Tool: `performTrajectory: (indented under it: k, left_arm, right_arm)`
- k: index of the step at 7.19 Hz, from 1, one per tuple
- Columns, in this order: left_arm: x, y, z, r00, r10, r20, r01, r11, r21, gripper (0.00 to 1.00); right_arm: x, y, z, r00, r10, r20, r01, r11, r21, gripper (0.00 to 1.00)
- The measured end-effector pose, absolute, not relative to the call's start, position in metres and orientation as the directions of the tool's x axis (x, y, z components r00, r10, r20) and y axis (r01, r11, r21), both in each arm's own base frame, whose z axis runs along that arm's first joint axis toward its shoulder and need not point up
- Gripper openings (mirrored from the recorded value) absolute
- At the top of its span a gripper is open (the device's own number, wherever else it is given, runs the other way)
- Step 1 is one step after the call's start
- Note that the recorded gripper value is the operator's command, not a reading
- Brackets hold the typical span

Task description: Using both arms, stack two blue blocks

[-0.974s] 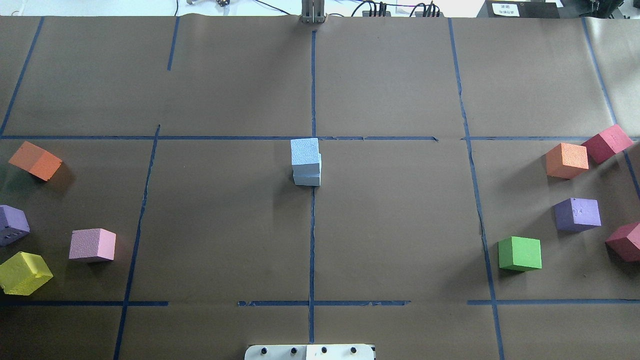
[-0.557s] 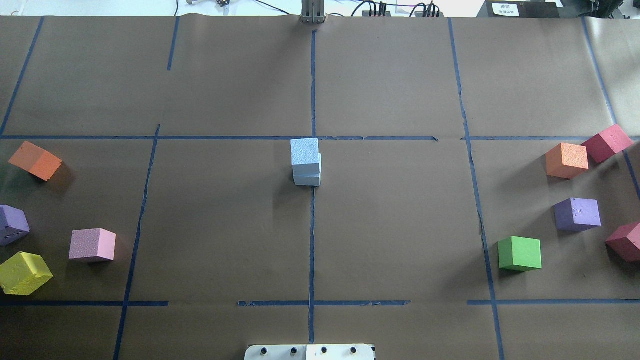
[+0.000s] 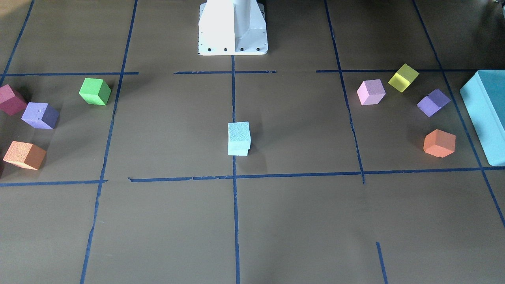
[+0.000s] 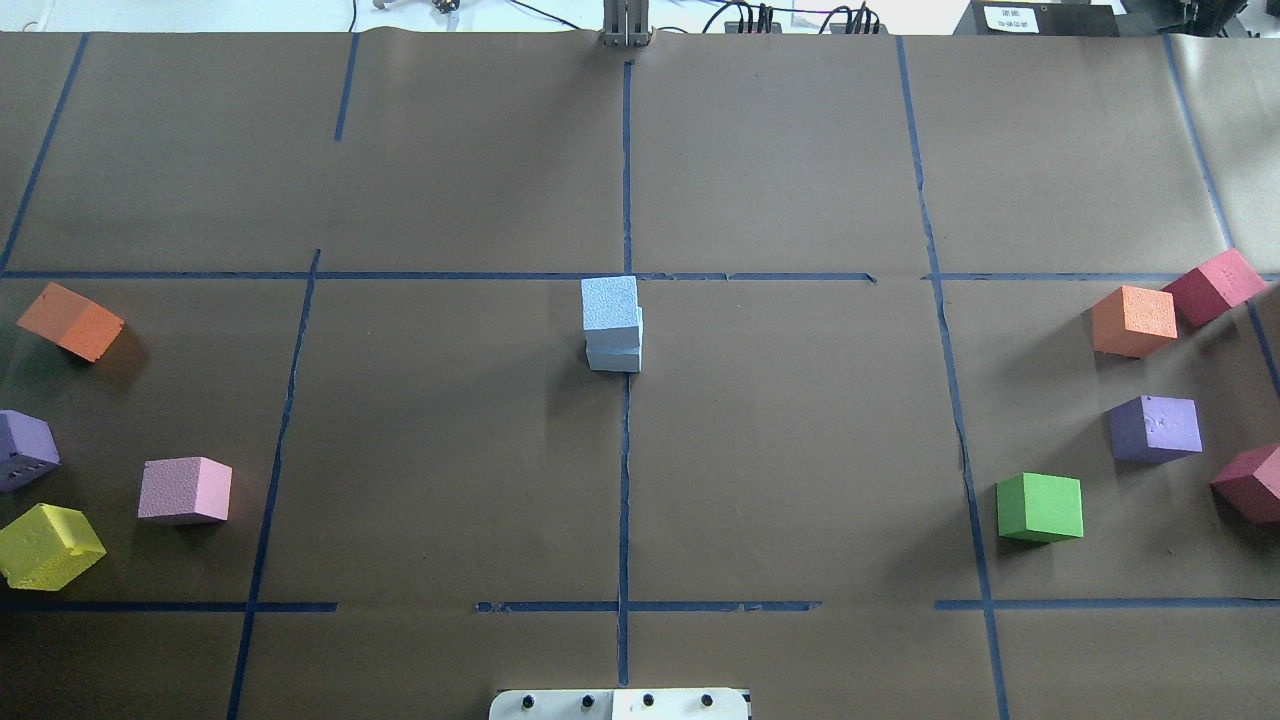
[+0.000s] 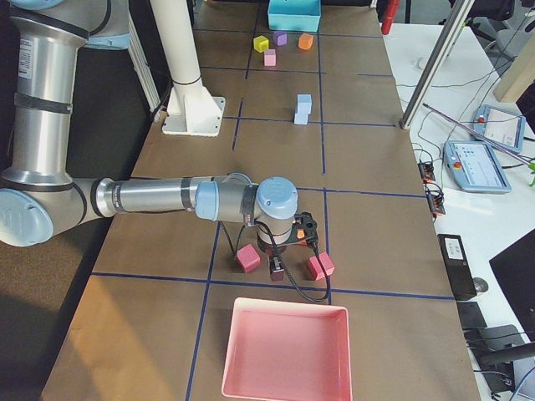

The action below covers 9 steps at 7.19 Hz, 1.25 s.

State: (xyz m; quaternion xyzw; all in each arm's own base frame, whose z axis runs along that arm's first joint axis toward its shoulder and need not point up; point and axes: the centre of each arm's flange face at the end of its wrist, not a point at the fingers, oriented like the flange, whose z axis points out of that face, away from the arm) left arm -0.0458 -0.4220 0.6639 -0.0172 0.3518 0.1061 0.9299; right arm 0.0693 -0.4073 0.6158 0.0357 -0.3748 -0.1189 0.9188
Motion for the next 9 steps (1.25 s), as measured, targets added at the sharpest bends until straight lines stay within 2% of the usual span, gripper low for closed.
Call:
performTrajectory:
  k: [9]
  left_arm:
    - [-0.0454,-0.4232,0.6598,0.729,0.192,-0.657,-0.21,0.976,0.052,1.0]
  right_arm:
    - [0.0683,-0.406,0.6168,0.69,-0.24,0.683,0.19,0.97,0.149,1.0]
